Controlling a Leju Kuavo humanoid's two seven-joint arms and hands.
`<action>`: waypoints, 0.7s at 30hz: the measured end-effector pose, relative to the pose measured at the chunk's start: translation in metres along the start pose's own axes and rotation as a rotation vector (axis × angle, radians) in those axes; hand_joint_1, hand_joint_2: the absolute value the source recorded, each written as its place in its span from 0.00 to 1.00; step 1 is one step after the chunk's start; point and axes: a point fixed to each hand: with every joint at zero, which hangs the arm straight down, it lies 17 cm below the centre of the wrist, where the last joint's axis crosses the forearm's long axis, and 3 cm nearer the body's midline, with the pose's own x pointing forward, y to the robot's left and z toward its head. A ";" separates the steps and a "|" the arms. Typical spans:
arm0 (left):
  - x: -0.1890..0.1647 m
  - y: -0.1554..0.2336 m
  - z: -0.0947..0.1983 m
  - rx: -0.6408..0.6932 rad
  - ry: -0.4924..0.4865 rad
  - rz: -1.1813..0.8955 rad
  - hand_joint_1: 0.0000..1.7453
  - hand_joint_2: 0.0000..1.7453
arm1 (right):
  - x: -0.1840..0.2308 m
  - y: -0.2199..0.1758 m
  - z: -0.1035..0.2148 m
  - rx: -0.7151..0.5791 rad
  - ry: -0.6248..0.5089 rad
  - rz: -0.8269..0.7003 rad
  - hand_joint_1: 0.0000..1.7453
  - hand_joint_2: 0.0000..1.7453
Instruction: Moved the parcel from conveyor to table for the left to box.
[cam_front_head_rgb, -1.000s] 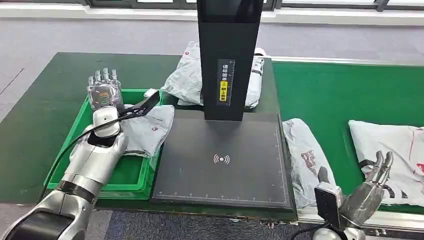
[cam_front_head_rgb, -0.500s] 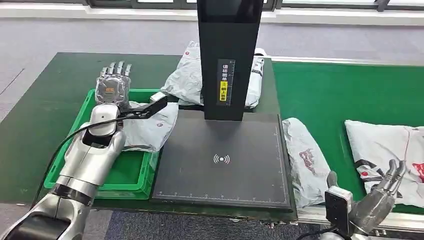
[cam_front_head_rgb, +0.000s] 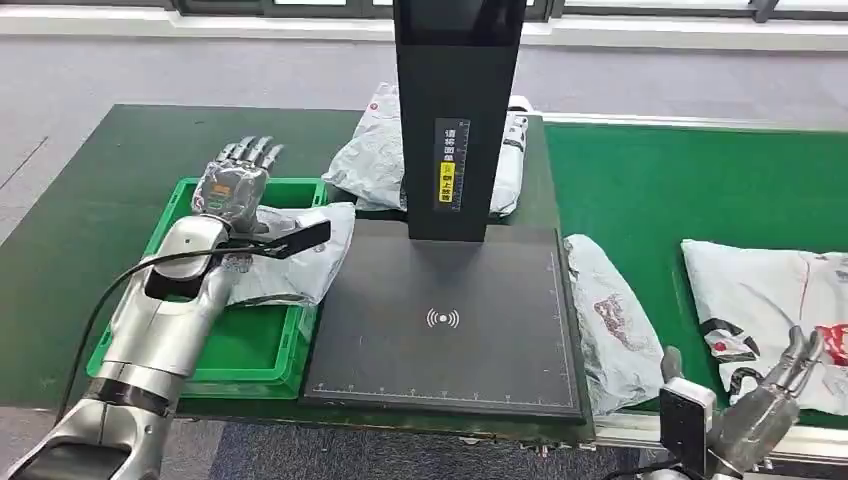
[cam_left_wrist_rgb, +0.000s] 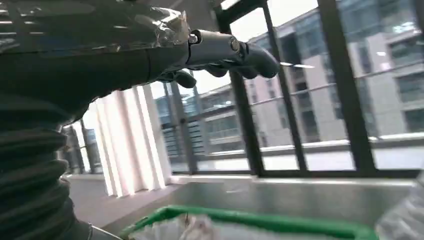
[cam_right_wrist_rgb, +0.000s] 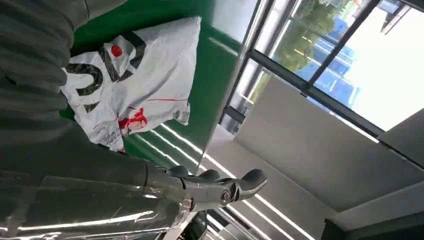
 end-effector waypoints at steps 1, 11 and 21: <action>-0.006 -0.004 0.002 -0.008 -0.003 0.005 0.00 1.00 | -0.001 -0.001 0.000 -0.001 -0.001 0.001 0.00 1.00; -0.038 -0.043 0.036 -0.104 -0.128 0.192 0.00 1.00 | -0.012 -0.010 0.001 -0.010 0.016 -0.006 0.00 1.00; -0.058 -0.046 0.054 -0.089 -0.177 0.322 0.00 1.00 | -0.018 -0.012 0.002 -0.011 0.027 0.003 0.00 1.00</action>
